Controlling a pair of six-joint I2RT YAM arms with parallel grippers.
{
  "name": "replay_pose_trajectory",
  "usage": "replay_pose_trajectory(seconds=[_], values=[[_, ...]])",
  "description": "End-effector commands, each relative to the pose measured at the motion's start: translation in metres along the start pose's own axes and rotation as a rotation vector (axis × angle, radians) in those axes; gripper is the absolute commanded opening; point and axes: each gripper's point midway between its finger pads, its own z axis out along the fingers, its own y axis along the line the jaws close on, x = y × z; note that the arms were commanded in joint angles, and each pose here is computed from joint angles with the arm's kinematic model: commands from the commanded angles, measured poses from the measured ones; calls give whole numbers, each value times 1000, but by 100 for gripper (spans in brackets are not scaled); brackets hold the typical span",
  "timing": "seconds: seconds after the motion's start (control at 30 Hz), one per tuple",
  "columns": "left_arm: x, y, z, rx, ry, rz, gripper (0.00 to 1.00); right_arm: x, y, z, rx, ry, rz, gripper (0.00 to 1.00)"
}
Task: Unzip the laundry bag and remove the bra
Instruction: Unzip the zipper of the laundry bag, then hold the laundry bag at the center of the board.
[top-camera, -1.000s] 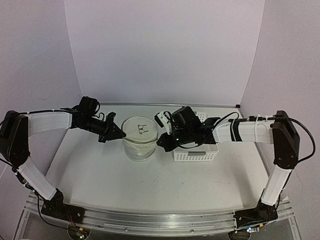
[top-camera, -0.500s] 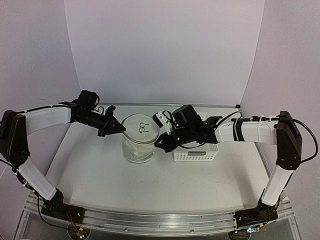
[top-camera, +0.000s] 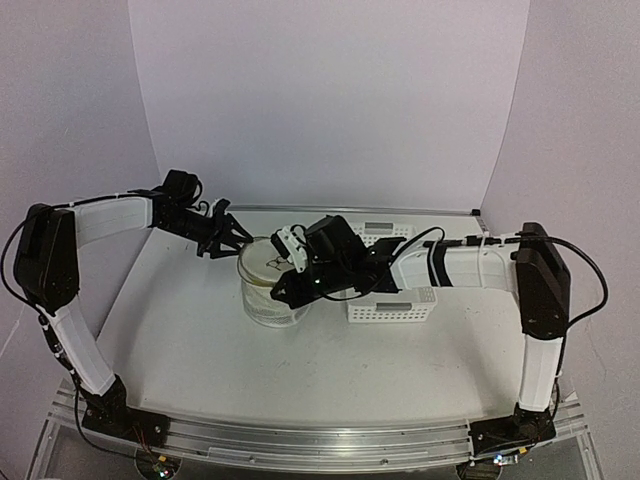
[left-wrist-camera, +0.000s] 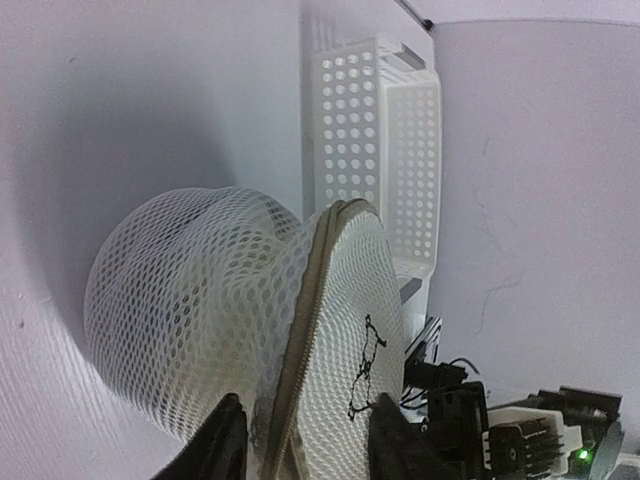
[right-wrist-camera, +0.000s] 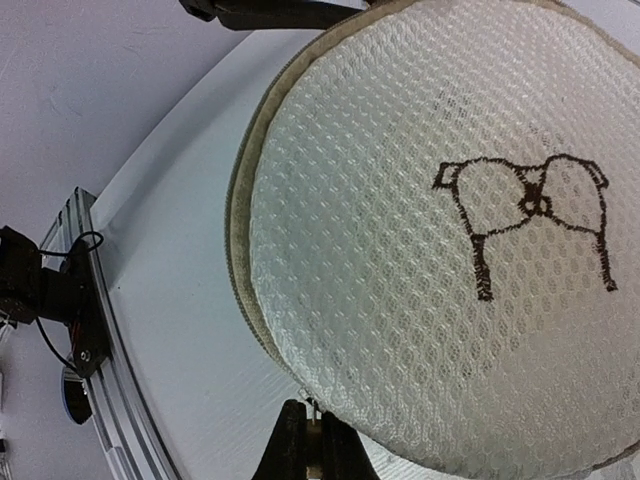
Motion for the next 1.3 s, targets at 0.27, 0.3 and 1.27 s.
replay_pose_trajectory(seconds=[0.27,0.3,1.27], values=[[22,1,-44,-116,-74,30,76,-44,4,5,28,-103,51,0],[27,1,-45,-114,-73,14,77,-43,4,5,30,-102,49,0],[48,-6,2,92,1,-223,81,-38,7,-4,16,-89,20,0]])
